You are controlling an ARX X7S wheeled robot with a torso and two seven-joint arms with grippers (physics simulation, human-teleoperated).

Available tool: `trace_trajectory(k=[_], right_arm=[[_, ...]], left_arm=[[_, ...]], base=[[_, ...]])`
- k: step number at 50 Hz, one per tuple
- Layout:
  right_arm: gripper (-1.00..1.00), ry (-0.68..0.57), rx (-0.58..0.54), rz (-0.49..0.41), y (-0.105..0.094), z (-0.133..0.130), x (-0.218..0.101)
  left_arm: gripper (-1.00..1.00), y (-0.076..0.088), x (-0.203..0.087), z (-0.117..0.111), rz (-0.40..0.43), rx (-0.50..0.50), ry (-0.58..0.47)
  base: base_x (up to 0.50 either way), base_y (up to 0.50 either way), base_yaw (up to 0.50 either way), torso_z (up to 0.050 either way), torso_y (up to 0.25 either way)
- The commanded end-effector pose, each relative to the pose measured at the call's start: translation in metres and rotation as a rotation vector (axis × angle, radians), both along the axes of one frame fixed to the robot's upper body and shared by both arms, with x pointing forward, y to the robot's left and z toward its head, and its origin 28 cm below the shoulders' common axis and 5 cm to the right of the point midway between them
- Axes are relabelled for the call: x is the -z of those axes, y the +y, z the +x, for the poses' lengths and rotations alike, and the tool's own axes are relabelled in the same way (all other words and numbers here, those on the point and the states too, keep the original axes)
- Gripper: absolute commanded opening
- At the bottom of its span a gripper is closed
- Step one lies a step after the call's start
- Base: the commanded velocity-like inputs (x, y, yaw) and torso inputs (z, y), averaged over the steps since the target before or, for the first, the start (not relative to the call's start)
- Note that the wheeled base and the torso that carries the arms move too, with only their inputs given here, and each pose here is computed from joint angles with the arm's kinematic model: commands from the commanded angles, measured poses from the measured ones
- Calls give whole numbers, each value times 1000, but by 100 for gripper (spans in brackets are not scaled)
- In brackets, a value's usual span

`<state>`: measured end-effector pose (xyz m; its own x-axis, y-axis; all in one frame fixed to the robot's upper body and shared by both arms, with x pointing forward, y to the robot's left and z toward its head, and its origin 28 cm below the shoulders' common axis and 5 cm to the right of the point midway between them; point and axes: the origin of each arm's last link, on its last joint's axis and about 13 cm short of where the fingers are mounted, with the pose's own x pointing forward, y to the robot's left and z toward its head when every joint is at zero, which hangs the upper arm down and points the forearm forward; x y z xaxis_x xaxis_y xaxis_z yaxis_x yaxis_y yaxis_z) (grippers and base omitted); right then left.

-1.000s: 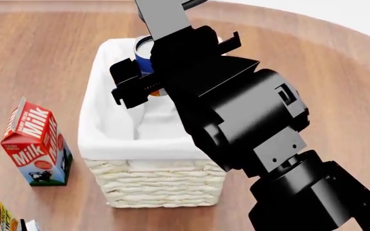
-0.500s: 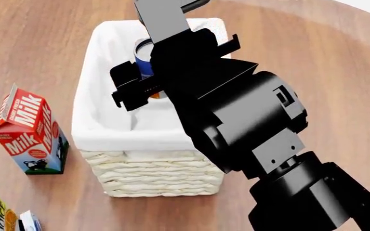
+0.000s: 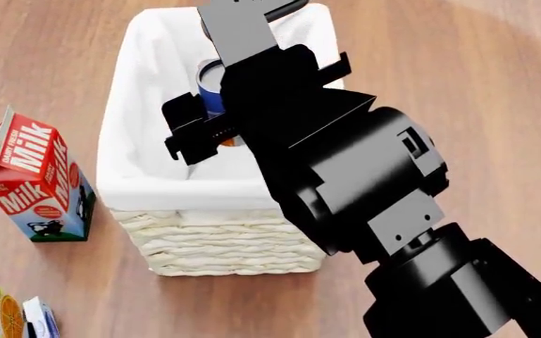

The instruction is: Pick up the alphabet soup, and put it in the basket.

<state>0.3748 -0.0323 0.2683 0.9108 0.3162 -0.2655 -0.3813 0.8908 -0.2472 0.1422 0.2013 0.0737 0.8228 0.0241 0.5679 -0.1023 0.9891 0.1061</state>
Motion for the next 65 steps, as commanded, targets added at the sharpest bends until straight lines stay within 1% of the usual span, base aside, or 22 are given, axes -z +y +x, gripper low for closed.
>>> trace_trajectory(k=[1, 4, 5, 6, 7, 8, 9, 14, 29, 38, 39, 41, 47, 49, 51, 56, 58, 60, 61, 62, 63, 65], right_arm=[[-100, -30, 0, -12, -1, 0, -5], [-100, -26, -3, -12, -1, 1, -4], [-100, -29, -2, -9, 0, 1, -4], [-100, -36, -9, -17, 0, 1, -4], [-100, -50, 11, -45, 0, 1, -4], [100, -62, 30, -49, 0, 3, -4], [100, -66, 34, -32, 0, 3, -5], [100, -60, 34, -19, -1, 3, -7], [100, -60, 27, -25, -4, 2, -6], [100, -122, 0, -3, -9, -18, -28], [100, -135, -9, 12, -10, -22, -33], [100, -140, -4, 5, -12, -24, -36], [100, -165, 13, 20, -18, -27, -44], [100, -171, 13, 28, -21, -29, -46], [100, -188, 6, 58, -26, -32, -47], [100, -247, -15, 85, -38, -51, -44], [100, -284, -20, 106, -47, -64, -40], [100, -302, -25, 113, -51, -70, -37], [100, -323, -35, 135, -56, -79, -31], [100, -323, -35, 135, -56, -79, -31], [100, -346, -59, 163, -60, -90, -24], [100, -381, -57, 172, -65, -101, -16]], left_arm=[[100, 0, -1, -1, -30, 20, -10], [100, 0, 0, 0, -18, 6, -7], [100, 0, -1, -1, -26, 22, -9], [100, 0, -1, -1, -25, 19, -12], [100, 0, -1, -1, -25, 20, -12], [100, 0, -1, -1, -25, 20, -12], [100, 1, -1, -1, -25, 20, -12], [100, 1, -1, -1, -26, 18, -14], [100, 0, 0, -1, -23, 22, -12], [100, 0, 0, 0, -21, 20, -9], [100, 0, 0, -1, -21, 19, -10], [100, 0, 0, -1, -21, 19, -8], [100, 0, 0, -1, -16, 14, -8], [100, 1, 0, -1, -20, 12, -7], [100, 1, 0, -1, -20, 10, -7], [100, 1, -1, -1, -21, 6, -7], [100, 1, -1, -1, -21, 5, -8], [100, 1, 0, -1, -18, 5, -7], [100, 0, 0, -1, -16, 5, -6], [100, 0, 0, -1, -16, 5, -6], [100, 0, 0, 0, -17, 7, -5], [100, 0, 0, -1, -15, 4, -6]], base=[[0, 0, 0, 0, 0], [0, 0, 0, 0, 0], [0, 0, 0, 0, 0], [0, 0, 3, 0, 0], [0, 0, 0, 0, 0], [0, 0, 0, 0, 0], [0, 0, 0, 0, 0], [0, 0, 0, 0, 0], [0, 0, 0, 0, 0], [0, 0, 0, 0, 0], [0, 0, 0, 0, 0], [0, 0, 0, 0, 0], [0, 0, 0, 0, 0], [0, 0, 0, 0, 0], [0, 0, 0, 0, 0], [0, 0, 0, 0, 0], [0, 0, 0, 0, 0], [0, 0, 0, 0, 0], [0, 0, 0, 0, 0], [0, 0, 0, 0, 0], [0, 0, 0, 0, 0], [0, 0, 0, 0, 0]])
